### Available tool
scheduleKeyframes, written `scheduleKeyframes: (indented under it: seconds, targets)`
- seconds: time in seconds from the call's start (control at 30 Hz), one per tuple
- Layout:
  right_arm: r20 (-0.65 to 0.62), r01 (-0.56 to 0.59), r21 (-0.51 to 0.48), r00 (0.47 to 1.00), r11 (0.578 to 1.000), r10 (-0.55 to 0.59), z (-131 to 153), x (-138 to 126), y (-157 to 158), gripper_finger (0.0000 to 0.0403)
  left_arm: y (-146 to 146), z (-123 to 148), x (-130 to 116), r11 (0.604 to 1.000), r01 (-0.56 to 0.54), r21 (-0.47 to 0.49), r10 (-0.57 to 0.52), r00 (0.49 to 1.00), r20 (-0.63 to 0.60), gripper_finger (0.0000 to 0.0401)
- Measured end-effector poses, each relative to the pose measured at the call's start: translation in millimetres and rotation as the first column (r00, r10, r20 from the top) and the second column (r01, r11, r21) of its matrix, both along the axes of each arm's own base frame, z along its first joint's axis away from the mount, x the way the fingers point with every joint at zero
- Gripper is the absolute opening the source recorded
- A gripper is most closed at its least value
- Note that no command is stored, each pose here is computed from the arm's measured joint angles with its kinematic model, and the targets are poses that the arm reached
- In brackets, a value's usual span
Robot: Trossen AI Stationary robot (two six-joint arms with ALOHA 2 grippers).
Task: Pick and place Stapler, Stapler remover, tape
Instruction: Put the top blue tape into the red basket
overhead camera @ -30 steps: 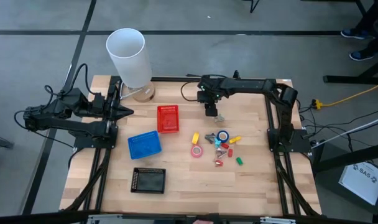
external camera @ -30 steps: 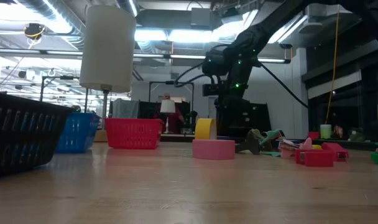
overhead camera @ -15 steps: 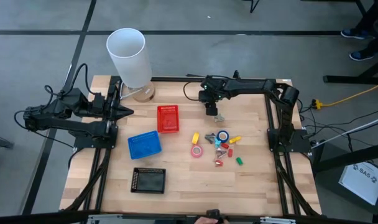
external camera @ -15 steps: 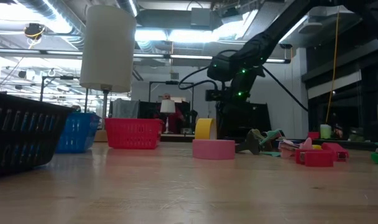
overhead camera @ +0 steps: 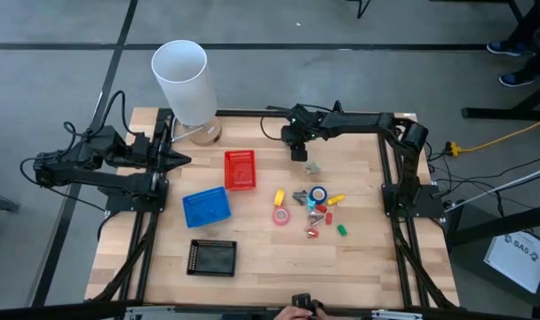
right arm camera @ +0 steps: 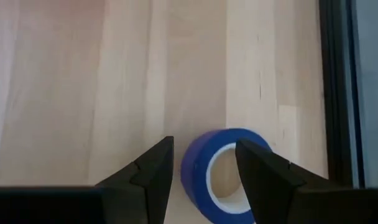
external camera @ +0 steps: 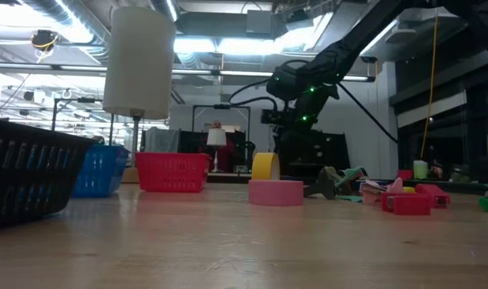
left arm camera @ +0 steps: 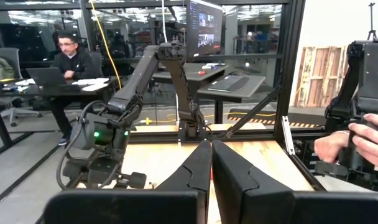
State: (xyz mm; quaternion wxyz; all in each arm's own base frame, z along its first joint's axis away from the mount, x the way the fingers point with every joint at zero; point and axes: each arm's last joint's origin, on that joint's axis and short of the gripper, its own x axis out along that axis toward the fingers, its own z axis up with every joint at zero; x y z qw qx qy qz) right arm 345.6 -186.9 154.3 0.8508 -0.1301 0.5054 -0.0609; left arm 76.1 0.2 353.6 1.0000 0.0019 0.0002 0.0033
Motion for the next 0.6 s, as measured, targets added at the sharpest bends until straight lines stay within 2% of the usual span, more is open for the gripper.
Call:
scheduleKeyframes:
  seconds: [0.23, 0.5, 0.6]
  targets:
    - [-0.026, 0.002, -0.002, 1.000, 1.000, -0.002, -2, -5, -6, 0.0174, 0, 0, 0, 1.000, 0.000, 0.000, 0.000, 1.000, -0.001, 0.0013]
    - [-0.091, 0.007, 0.035, 0.996, 0.999, -0.004, -25, -5, -7, 0.0174, 0, 0, 0, 1.000, 0.000, 0.000, 0.000, 1.000, 0.000, 0.0009]
    - [-0.091, 0.013, 0.039, 0.996, 0.999, -0.009, -26, -5, -7, 0.0165, 0, 0, 0, 1.000, 0.000, 0.000, 0.000, 1.000, 0.000, 0.0011]
